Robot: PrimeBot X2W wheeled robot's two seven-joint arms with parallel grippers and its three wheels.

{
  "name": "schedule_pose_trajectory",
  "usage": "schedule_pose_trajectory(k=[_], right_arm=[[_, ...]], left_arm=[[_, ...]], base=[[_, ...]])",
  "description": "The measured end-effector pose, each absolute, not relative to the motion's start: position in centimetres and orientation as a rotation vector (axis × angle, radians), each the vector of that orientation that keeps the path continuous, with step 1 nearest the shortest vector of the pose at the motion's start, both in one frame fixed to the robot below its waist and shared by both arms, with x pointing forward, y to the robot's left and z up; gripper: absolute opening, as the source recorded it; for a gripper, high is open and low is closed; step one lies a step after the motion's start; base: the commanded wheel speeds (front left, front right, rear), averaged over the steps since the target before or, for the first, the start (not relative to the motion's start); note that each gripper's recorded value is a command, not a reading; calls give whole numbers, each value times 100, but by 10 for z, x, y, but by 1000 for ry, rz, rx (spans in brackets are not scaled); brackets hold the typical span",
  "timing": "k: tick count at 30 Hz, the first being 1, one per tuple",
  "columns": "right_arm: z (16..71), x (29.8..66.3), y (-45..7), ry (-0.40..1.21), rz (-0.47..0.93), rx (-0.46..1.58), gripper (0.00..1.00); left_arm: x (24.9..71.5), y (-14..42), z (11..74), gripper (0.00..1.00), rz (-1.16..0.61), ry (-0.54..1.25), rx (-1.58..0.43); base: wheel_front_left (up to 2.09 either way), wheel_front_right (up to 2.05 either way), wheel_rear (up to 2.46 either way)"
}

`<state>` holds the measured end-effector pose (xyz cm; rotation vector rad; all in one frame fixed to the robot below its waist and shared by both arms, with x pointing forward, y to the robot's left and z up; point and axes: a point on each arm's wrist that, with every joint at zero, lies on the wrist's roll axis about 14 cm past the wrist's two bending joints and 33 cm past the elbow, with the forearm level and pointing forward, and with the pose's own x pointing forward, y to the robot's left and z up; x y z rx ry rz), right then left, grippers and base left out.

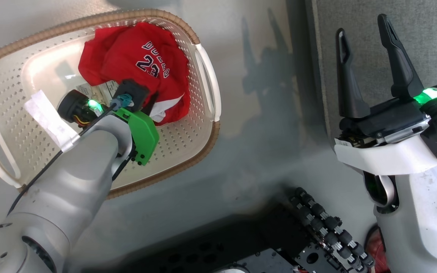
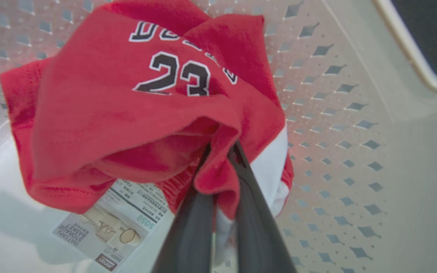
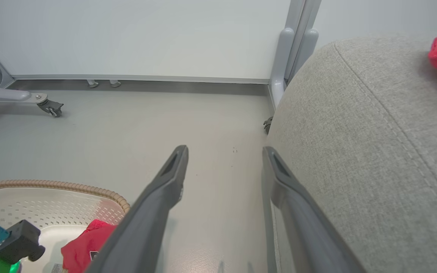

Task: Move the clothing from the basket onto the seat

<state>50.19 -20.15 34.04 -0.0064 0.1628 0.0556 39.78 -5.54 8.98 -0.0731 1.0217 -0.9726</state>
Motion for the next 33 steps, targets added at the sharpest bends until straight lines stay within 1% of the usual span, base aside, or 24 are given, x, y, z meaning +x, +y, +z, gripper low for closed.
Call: schedule_pose_trajectory(k=[6, 10, 15, 18, 23, 33], right_arm=[[358, 504, -198, 127, 62, -8, 100], [370, 498, -189, 119, 82, 5, 100], [396, 485, -186, 88, 83, -5, 100], [413, 478, -181, 62, 94, -2, 100], [438, 458, -177, 31, 99, 12, 100], [484, 410, -157, -39, 140, 60, 100]], left_arm=[[393, -58, 115, 0, -970, 983, -103], [390, -51, 136, 0, -940, 970, -119], [420, -59, 193, 0, -885, 803, -165], [421, -49, 219, 0, -817, 753, -198], [426, -37, 269, 0, -757, 633, -209], [430, -16, 381, 0, -652, 341, -211]], base=[[0, 0, 0], [0, 0, 0], [0, 0, 0], [0, 0, 0], [0, 0, 0], [0, 0, 0]])
